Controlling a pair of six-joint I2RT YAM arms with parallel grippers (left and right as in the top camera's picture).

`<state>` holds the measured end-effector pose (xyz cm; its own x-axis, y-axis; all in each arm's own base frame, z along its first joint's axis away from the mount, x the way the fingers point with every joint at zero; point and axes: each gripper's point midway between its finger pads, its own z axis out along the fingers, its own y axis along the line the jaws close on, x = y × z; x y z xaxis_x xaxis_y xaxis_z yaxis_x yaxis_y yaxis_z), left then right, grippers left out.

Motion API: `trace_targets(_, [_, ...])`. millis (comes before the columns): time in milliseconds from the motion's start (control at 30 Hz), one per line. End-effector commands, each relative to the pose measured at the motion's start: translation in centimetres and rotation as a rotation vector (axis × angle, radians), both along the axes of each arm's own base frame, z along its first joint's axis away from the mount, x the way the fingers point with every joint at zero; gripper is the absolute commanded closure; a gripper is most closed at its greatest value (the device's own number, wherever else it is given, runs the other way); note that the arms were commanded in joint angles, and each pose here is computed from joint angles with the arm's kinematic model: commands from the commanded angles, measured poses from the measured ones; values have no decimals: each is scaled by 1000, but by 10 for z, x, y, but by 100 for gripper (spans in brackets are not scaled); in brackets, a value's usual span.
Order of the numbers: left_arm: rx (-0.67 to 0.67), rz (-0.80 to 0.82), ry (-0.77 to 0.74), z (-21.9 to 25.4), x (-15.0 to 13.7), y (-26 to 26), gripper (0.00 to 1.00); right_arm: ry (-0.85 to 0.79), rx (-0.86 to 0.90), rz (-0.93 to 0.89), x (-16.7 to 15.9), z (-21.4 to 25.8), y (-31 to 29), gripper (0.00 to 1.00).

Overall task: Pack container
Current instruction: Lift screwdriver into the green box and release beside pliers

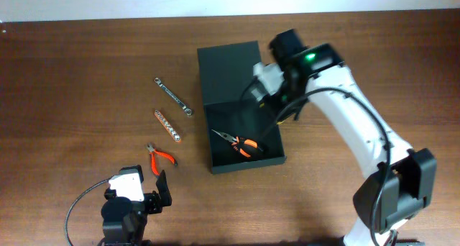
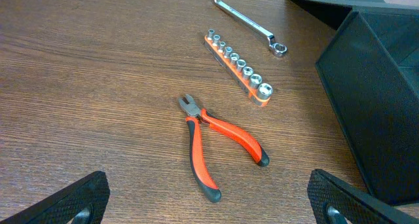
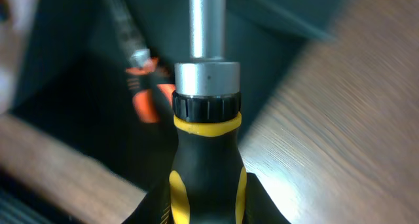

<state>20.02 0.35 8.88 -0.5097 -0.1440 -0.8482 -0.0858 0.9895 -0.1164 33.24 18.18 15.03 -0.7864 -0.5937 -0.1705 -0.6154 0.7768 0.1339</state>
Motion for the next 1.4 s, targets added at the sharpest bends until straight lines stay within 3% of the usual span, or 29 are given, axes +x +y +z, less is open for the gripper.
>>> trace_targets(0, [-2,21,-8,0,1,3,1,-42,23,196,-9,5,26,87])
trace_targets(167, [-2,21,-8,0,1,3,1,-66,-9,226,-9,-10,33,81])
trace_targets(667, [-2,21,-8,0,1,3,1,-39,10,176,-21,-95,30,80])
trace_targets(1033, [-2,21,-8,0,1,3,1,-46,14,165,-23,-119,29,74])
trace_targets(1200, [-2,21,-8,0,1,3,1,-47,16,165,-22,-120,29,41])
trace_targets(1300, [-2,21,-8,0,1,3,1,-41,16,141,-23,-120,29,2])
trace_targets(1367, [-2,21,-8,0,1,3,1,-39,21,111,-22,-117,30,1])
